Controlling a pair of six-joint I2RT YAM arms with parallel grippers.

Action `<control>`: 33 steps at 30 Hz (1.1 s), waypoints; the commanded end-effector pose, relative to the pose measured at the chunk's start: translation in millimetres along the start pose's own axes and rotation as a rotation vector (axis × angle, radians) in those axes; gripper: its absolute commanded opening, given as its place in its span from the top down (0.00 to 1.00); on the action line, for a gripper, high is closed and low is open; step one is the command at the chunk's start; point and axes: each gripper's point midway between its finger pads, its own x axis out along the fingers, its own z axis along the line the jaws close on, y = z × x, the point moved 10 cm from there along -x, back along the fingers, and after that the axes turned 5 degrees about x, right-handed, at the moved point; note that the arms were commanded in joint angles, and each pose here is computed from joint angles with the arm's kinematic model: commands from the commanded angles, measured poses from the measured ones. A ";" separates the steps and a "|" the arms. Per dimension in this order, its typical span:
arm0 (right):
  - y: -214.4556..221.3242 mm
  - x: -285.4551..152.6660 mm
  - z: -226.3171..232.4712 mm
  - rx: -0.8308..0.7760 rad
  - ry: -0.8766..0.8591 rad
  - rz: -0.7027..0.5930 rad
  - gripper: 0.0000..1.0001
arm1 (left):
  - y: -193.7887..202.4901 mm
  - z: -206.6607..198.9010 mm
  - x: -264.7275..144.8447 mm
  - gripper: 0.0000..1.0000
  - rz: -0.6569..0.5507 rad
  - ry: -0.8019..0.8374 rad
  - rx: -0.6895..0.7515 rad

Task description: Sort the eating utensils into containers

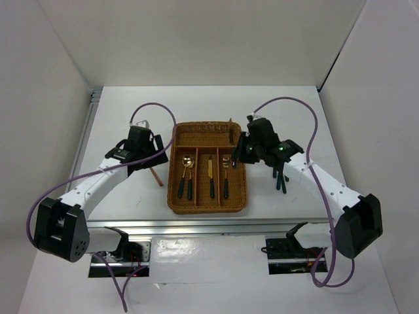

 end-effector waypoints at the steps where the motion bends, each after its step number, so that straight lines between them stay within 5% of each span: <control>1: 24.3 1.1 18.7 0.005 -0.096 0.084 0.93 | -8.4 0.9 -7.3 0.15 -0.064 0.058 -0.051; 11: 85.5 39.9 54.5 -0.018 -0.036 0.229 0.93 | -3.0 12.5 -10.7 0.15 -0.074 0.076 -0.091; 19: 93.5 52.6 53.5 0.095 -0.006 0.196 0.94 | -2.6 16.4 -10.8 0.15 -0.084 0.054 -0.108; 28: 94.2 66.7 56.2 0.099 0.027 0.203 0.77 | -2.6 16.4 -10.8 0.15 -0.084 0.054 -0.108; 33: 94.2 66.7 55.3 0.079 0.025 0.204 0.58 | -2.6 16.4 -10.8 0.15 -0.084 0.054 -0.108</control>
